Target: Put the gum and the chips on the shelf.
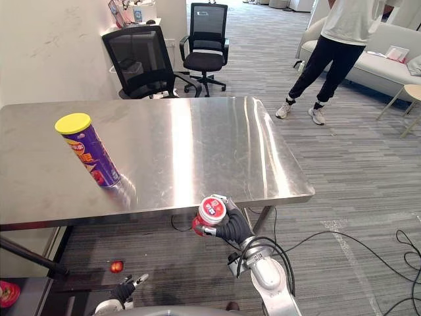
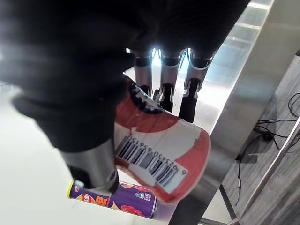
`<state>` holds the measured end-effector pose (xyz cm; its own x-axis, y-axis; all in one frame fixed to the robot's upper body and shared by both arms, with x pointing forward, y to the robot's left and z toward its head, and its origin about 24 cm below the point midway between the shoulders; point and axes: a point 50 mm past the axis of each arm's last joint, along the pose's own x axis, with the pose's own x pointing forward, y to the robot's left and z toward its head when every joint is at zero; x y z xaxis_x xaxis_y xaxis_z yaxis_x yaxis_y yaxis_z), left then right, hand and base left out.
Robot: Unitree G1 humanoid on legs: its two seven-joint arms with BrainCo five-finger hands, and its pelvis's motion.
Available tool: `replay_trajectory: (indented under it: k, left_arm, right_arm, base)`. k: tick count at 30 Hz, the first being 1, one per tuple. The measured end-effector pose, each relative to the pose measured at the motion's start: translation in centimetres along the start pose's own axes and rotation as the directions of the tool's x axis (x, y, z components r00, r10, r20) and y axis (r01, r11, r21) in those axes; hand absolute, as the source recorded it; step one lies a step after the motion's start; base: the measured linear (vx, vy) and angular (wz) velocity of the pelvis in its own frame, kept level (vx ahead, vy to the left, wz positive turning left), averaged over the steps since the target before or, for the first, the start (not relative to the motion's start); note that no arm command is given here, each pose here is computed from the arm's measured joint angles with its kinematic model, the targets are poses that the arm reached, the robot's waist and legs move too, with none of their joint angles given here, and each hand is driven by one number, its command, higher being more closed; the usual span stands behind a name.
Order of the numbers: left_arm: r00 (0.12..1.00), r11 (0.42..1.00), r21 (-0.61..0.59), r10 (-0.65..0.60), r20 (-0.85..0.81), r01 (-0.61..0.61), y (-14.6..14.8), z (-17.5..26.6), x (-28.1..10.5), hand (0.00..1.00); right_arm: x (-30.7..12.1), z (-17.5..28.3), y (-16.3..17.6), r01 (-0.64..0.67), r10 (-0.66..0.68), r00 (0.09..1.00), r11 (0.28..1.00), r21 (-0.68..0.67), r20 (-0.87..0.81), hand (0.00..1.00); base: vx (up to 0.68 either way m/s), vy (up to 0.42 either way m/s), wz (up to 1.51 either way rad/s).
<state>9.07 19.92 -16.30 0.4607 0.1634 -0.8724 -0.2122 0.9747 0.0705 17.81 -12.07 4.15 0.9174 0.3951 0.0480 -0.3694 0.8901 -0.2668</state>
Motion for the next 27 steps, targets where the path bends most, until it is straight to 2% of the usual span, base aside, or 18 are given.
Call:
replay_trajectory:
  k: [8, 14, 17, 21, 25, 27]
  left_arm:
    - [1.0, 1.0, 0.015, 0.008, 0.001, -0.008, -0.1, 0.1, 0.0, 0.0]
    - [1.0, 1.0, 0.015, 0.009, 0.011, -0.009, -0.1, 0.2, 0.0, 0.0]
    - [1.0, 1.0, 0.017, 0.007, 0.021, -0.007, -0.1, 0.4, 0.0, 0.0]
    - [0.996, 0.999, 0.041, -0.013, 0.084, 0.009, -0.6, 2.3, 0.4, 0.0]
    - [0.993, 0.999, 0.035, -0.017, 0.121, 0.013, -1.0, 3.6, 0.6, 0.0]
    - [0.994, 1.0, 0.014, -0.009, 0.111, 0.008, -0.8, 3.5, 0.7, 0.0]
  right_arm:
    - [-0.6, -1.0, 0.3, -0.004, 0.004, 0.999, 1.0, 0.014, -0.051, 1.0]
    - [-0.8, -1.1, -0.5, -0.028, 0.026, 0.998, 0.999, -0.037, -0.059, 1.0]
    - [-0.3, -0.8, -1.2, -0.045, 0.041, 0.998, 0.996, -0.081, -0.04, 1.0]
    - [1.9, 1.2, -3.6, -0.026, 0.038, 0.997, 0.985, -0.171, 0.072, 1.0]
    - [2.6, 2.1, -4.4, 0.01, 0.013, 0.993, 0.983, -0.186, 0.12, 1.0]
    - [1.9, 1.4, -4.3, 0.022, -0.007, 0.996, 0.986, -0.164, 0.09, 1.0]
  base:
    - [0.0, 0.001, 0.0]
    - [0.0, 0.001, 0.19]
    - [-0.02, -0.019, 0.34]
    - [-0.05, -0.044, 0.83]
    - [-0.12, -0.052, 0.57]
    - [0.0, -0.013, 0.57]
